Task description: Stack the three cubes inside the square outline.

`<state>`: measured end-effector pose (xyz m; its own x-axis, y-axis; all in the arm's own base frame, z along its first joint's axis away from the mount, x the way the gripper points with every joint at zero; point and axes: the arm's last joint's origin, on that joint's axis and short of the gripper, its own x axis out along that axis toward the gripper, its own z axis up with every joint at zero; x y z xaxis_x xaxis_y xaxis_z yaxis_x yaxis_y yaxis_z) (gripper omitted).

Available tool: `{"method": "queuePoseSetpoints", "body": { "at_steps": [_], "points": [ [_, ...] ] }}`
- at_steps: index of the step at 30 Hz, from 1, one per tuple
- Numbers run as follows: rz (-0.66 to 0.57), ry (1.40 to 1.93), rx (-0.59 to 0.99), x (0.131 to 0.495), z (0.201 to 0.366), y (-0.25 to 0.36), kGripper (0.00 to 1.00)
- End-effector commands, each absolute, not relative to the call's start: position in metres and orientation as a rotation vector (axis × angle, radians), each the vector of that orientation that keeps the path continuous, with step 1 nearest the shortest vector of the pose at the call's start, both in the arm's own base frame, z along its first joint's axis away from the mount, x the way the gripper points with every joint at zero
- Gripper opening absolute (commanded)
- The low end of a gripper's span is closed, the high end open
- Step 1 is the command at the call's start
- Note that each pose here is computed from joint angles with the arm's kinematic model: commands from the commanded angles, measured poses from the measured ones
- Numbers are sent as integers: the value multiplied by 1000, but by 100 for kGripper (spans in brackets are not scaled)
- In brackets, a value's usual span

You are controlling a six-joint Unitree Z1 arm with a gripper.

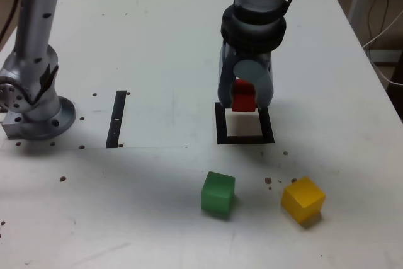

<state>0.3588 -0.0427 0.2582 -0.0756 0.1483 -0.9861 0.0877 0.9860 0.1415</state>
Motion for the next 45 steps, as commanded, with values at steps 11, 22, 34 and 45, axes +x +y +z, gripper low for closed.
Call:
{"method": "queuePoseSetpoints", "body": {
  "at_steps": [11, 22, 34, 45],
  "points": [
    [57, 1664, 139, 356, 251, -40, 26],
    [37, 1708, 121, 363, 232, -42, 31],
    [32, 1699, 136, 369, 228, -43, 49],
    [40, 1682, 145, 365, 234, -42, 96]
  ]
}}
